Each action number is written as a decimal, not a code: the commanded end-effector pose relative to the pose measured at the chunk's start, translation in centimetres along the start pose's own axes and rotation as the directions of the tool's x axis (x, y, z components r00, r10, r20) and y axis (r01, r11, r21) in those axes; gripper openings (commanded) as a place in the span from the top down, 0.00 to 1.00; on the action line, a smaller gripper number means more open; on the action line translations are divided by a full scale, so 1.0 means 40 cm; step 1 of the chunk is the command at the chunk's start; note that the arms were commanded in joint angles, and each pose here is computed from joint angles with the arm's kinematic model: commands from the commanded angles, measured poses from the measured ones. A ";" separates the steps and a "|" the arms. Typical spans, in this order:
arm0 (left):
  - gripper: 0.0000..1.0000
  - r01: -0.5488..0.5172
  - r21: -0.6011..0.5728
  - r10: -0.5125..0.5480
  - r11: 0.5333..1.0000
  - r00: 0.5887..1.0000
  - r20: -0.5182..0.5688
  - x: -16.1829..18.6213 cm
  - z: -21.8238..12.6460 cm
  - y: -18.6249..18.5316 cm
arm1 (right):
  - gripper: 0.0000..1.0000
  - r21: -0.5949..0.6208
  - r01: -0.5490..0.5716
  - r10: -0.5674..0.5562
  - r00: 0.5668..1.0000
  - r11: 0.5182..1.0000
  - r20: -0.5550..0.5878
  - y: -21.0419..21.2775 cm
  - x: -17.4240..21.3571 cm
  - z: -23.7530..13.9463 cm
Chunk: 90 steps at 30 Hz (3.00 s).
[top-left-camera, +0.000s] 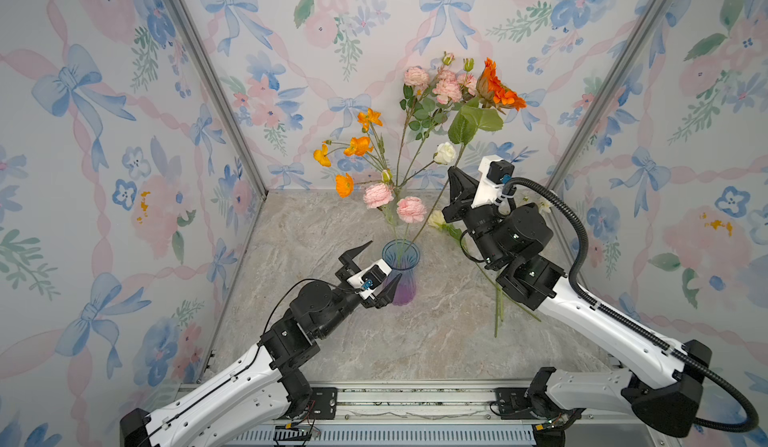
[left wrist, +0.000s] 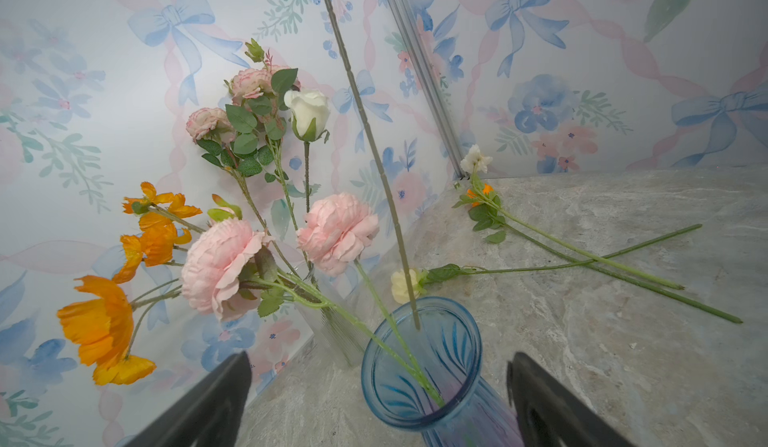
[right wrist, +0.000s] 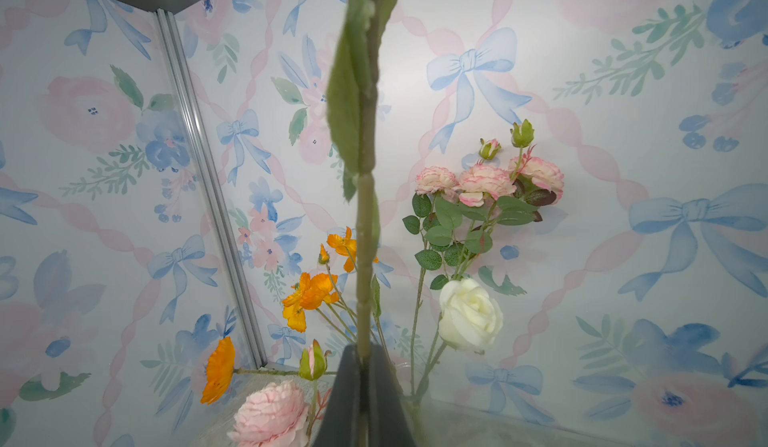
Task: Arrange the flowers into the vase
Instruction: 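Lower the gerbera stem into the blue-purple vase with right gripper, then open right gripper and draw back from the vase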
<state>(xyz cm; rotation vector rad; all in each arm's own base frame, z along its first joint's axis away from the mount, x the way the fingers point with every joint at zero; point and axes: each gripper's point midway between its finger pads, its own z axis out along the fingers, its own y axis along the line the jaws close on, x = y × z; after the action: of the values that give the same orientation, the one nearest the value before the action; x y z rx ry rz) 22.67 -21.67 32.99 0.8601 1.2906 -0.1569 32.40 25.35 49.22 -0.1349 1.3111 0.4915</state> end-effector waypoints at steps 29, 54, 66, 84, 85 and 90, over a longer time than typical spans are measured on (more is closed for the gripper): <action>0.02 0.037 -0.006 -0.036 0.999 0.998 0.051 -0.033 -0.003 0.014 | 1.00 0.127 -0.005 0.013 0.998 0.992 -0.066 0.086 0.452 -0.109; 0.02 0.041 0.015 -0.042 0.999 0.997 0.058 -0.038 -0.003 0.006 | 0.66 0.169 0.129 -0.088 0.969 0.977 -0.230 0.060 0.479 -0.169; 0.02 0.043 0.019 -0.044 0.999 0.997 0.067 -0.045 -0.006 0.007 | 0.49 0.096 0.154 -0.119 0.946 0.983 -0.303 0.056 0.443 -0.201; 0.02 0.051 0.326 -0.050 0.944 0.999 -0.010 -0.015 0.089 -0.152 | 0.37 0.501 0.132 0.229 0.771 0.855 -0.594 -0.397 0.497 -0.447; 0.02 0.054 0.354 -0.054 0.933 0.998 -0.010 -0.018 0.098 -0.167 | 0.37 0.542 0.093 0.304 0.742 0.835 -0.597 -0.423 0.518 -0.459; 0.02 0.035 0.475 -0.024 0.879 0.999 -0.030 -0.042 0.152 -0.250 | 0.37 0.610 0.073 0.439 0.628 0.789 -0.642 -0.509 0.584 -0.473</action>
<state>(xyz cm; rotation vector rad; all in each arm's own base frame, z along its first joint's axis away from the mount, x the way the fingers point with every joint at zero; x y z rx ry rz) 22.60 -30.98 29.37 1.1872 1.3398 -0.4305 29.29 5.96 22.35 0.3799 2.1006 0.0789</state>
